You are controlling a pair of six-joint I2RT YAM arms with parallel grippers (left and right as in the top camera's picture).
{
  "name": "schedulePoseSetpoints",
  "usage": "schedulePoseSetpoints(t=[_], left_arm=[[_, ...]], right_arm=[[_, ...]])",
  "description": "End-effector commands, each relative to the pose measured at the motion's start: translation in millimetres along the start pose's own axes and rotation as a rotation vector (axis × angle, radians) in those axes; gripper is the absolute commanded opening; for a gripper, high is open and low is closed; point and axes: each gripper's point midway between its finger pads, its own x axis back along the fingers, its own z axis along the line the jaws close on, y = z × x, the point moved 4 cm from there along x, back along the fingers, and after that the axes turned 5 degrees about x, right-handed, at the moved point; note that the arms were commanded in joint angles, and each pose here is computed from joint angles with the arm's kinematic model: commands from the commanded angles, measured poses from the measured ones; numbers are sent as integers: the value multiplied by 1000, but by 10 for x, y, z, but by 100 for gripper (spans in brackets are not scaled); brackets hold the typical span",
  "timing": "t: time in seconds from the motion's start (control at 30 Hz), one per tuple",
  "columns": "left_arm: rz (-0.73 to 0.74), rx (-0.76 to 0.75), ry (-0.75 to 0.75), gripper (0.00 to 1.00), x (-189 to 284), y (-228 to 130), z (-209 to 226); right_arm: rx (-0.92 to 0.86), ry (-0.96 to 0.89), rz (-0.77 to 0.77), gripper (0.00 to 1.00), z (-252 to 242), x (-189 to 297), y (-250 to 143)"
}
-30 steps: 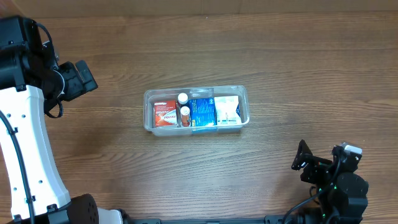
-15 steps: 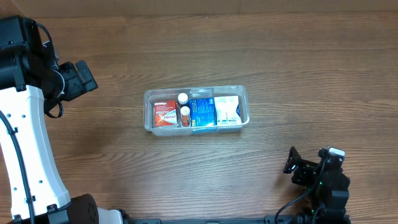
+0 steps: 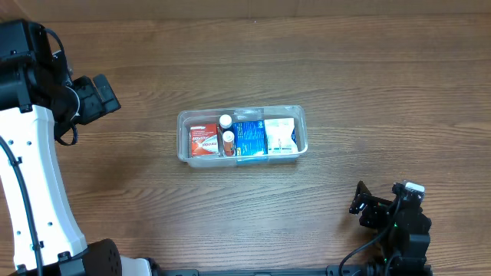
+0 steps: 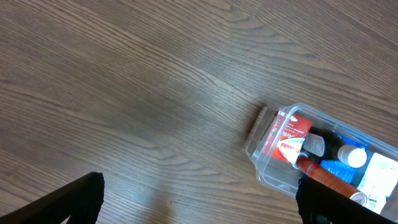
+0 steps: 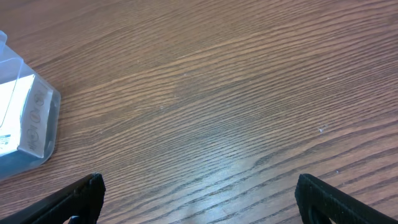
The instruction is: Pack container
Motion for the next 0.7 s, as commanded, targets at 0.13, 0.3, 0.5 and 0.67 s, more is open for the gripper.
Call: schedulePoseSetpoints(t=[0.13, 0.3, 0.5, 0.67], left_arm=[[-16, 11, -12, 100, 59, -4, -3], [-108, -41, 107, 100, 158, 76, 157], [-611, -462, -102, 100, 673, 2, -372], [-766, -464, -168, 100, 584, -672, -111]], right_arm=[[1, 7, -11, 100, 6, -5, 5], [1, 7, -11, 100, 6, -5, 5], [1, 7, -11, 100, 6, -5, 5], [1, 7, -11, 100, 6, -5, 5]])
